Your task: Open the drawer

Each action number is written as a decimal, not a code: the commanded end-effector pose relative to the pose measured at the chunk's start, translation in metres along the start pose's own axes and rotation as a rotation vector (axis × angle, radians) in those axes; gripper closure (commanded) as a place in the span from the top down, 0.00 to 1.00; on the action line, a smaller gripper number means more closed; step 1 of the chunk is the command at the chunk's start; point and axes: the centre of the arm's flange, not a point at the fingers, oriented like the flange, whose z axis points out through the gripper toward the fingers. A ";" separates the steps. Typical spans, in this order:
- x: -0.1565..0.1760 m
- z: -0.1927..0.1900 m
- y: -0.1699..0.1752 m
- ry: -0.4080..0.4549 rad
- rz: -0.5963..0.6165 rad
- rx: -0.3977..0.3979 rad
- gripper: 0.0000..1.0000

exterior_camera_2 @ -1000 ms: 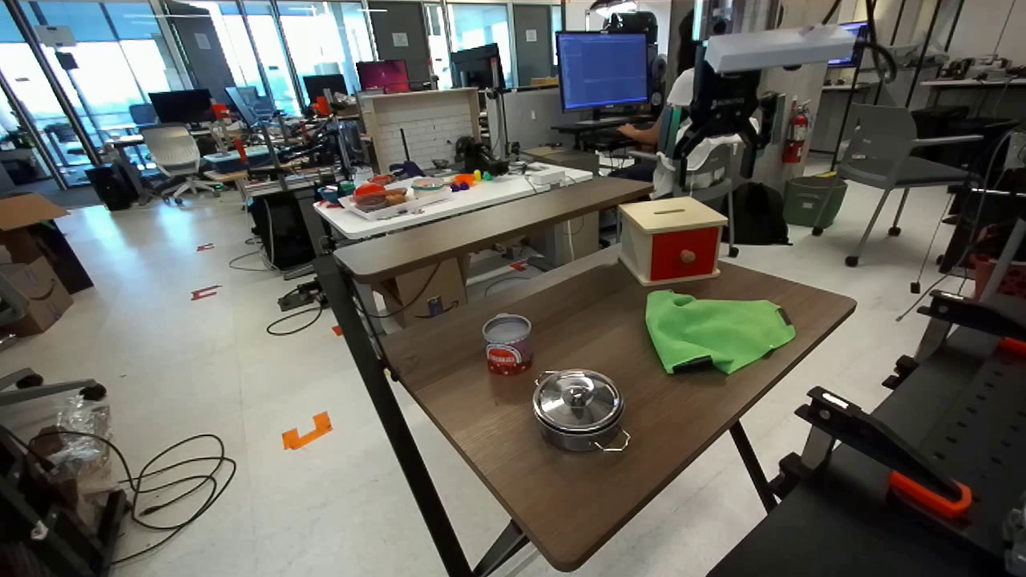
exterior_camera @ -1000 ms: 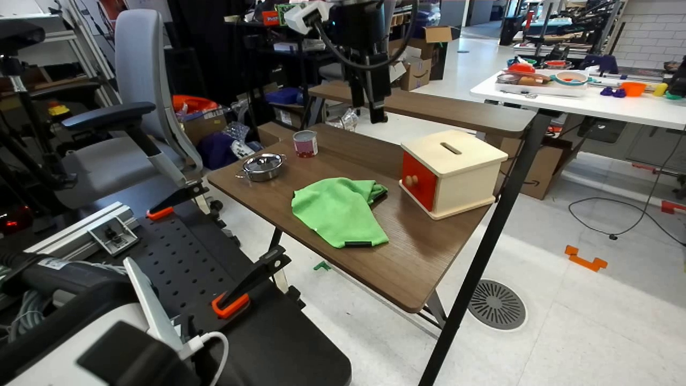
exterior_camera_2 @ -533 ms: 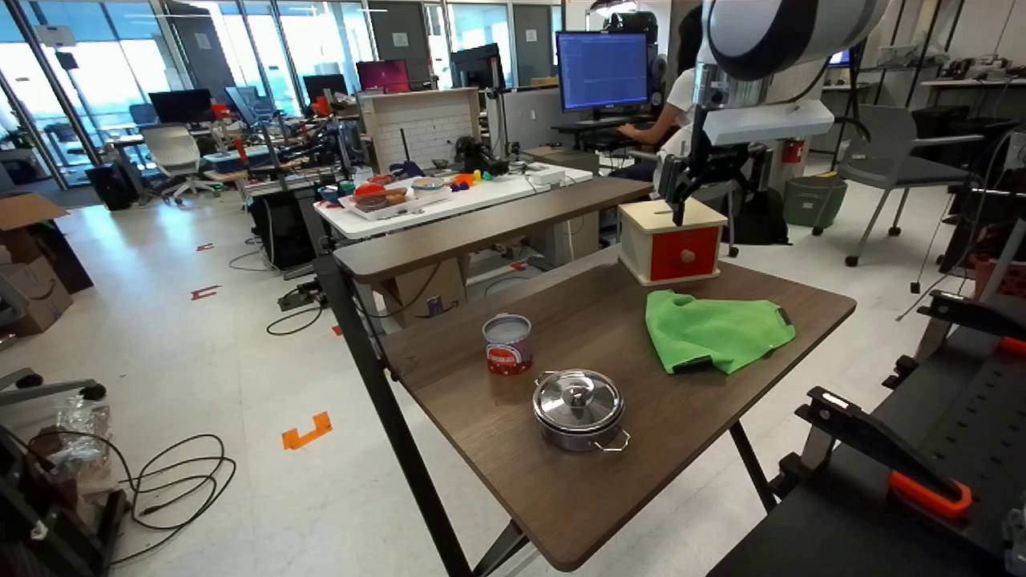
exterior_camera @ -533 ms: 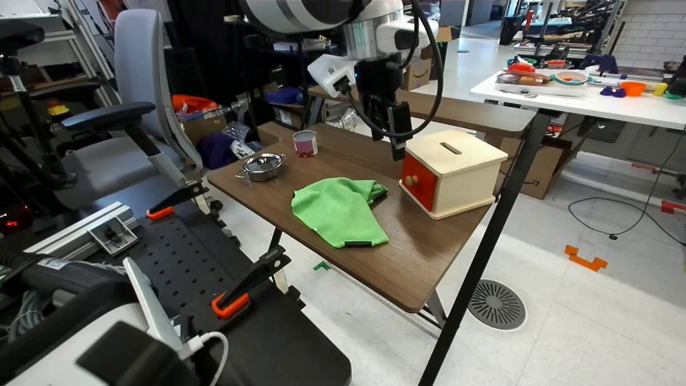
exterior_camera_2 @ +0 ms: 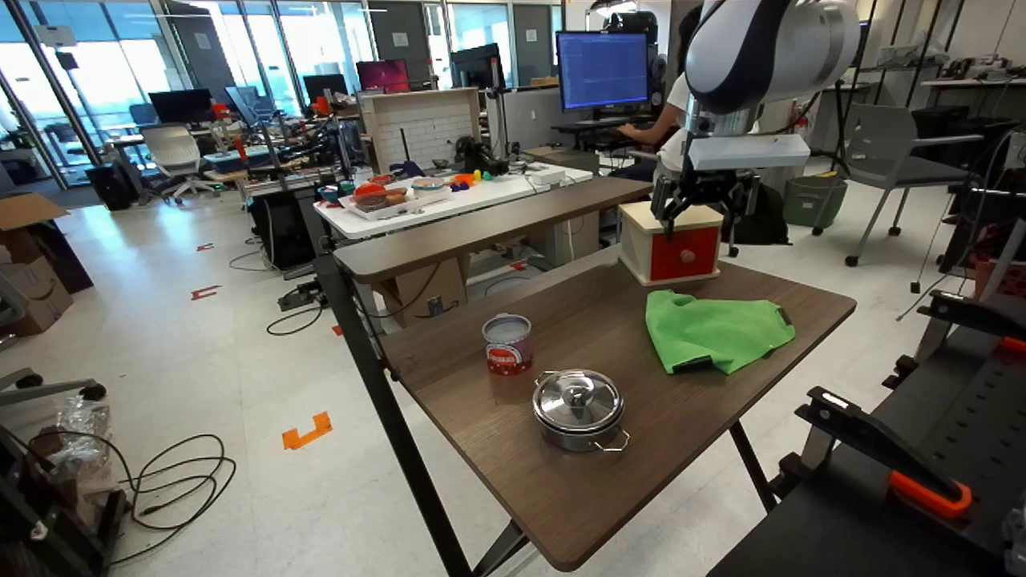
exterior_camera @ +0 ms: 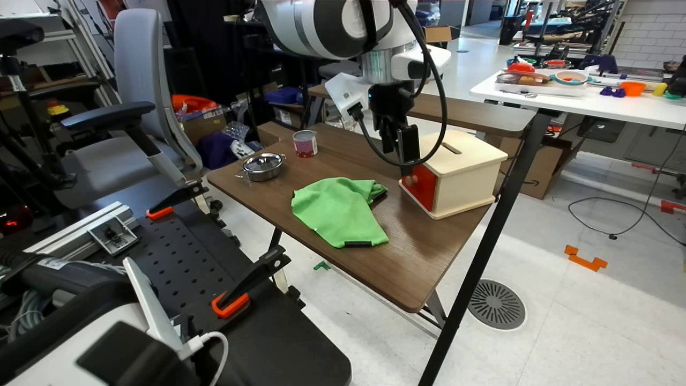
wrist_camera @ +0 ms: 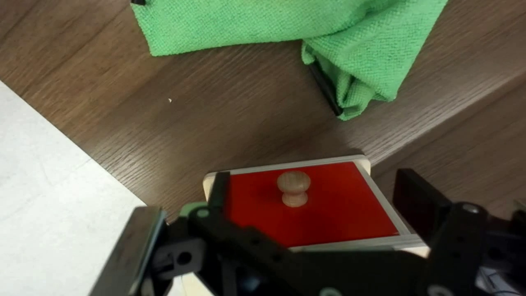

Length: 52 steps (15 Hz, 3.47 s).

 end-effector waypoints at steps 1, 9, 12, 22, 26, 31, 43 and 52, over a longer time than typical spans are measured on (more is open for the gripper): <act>0.019 0.015 -0.006 -0.003 0.031 0.029 1.00; 0.026 0.036 -0.005 0.001 0.043 0.009 1.00; 0.029 0.042 -0.005 0.004 0.042 0.000 1.00; 0.031 0.050 -0.005 0.010 0.032 -0.016 0.30; 0.032 0.052 -0.002 0.009 0.034 -0.028 0.03; 0.018 0.051 0.000 -0.010 0.027 -0.068 0.07; -0.027 0.049 0.001 -0.076 -0.035 -0.113 0.07; -0.059 0.050 0.000 -0.126 -0.075 -0.132 0.07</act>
